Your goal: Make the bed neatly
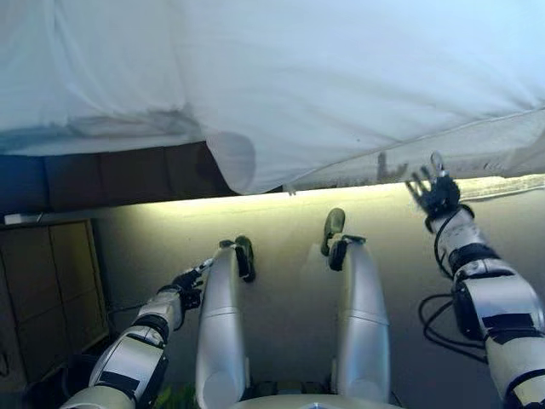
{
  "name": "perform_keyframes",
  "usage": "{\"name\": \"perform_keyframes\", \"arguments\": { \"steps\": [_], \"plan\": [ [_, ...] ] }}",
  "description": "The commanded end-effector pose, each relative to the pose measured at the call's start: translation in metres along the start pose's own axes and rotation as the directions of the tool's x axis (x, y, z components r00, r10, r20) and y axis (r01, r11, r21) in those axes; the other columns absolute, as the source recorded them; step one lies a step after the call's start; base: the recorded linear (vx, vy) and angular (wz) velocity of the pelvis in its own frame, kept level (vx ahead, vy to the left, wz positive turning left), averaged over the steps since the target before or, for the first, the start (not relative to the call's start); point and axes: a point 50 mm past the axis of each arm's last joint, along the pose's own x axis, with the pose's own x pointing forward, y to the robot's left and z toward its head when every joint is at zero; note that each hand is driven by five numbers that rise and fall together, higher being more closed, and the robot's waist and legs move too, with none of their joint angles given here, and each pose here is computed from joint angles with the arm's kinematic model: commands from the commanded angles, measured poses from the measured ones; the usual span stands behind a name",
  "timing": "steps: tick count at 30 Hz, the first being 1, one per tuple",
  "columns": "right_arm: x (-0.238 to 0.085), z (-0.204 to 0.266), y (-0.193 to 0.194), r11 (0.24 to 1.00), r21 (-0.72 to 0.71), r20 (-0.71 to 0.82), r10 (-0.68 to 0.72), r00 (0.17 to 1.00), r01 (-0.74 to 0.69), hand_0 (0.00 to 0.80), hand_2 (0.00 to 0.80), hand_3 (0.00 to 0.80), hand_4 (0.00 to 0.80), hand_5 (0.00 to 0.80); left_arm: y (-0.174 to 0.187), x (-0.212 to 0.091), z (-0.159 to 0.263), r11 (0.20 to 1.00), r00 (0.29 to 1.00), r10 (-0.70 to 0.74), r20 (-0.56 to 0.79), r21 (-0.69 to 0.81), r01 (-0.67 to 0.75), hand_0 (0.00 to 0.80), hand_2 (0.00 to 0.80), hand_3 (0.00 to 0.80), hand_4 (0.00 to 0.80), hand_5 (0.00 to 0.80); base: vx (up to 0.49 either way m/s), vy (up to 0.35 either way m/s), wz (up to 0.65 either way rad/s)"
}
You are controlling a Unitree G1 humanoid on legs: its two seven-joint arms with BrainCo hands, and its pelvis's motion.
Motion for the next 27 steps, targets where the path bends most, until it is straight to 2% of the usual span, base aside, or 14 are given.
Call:
{"name": "perform_keyframes", "arguments": {
  "steps": [1, 9, 17, 27],
  "plan": [
    [-0.004, 0.016, -0.014, 0.995, -0.094, 0.013, -0.031, 0.999, 0.033, 0.000, 0.000, 0.000, 0.000, 0.000, 0.025, -0.014, -0.067, 0.999, 0.983, 0.053, -0.174, 0.005, -0.053, 0.000, 0.000, 0.000, 0.000, 0.000, 0.073, -0.035, 0.15],
    [-0.003, 0.053, 0.004, 0.988, -0.155, 0.053, 0.011, 0.999, -0.002, 0.000, 0.000, 0.000, 0.000, 0.000, 0.039, -0.022, -0.083, 0.997, 0.981, 0.057, -0.184, -0.044, -0.066, 0.000, 0.000, 0.000, 0.000, 0.000, 0.084, -0.011, 0.05],
    [-0.005, 0.097, 0.039, 0.975, -0.201, 0.152, 0.124, 0.981, -0.092, 0.000, 0.000, 0.000, 0.000, 0.000, 0.049, -0.031, -0.099, 0.997, 0.978, 0.053, -0.200, -0.046, -0.064, 0.000, 0.000, 0.000, 0.000, 0.000, 0.048, -0.003, 0.10],
    [-0.010, 0.115, 0.066, 0.939, -0.249, 0.166, 0.283, 0.945, -0.238, 0.000, 0.000, 0.000, 0.000, 0.000, 0.056, -0.040, -0.110, 0.999, 0.975, 0.039, -0.220, -0.007, -0.041, 0.000, 0.000, 0.000, 0.000, 0.000, 0.011, 0.004, 0.00]
  ]
}}
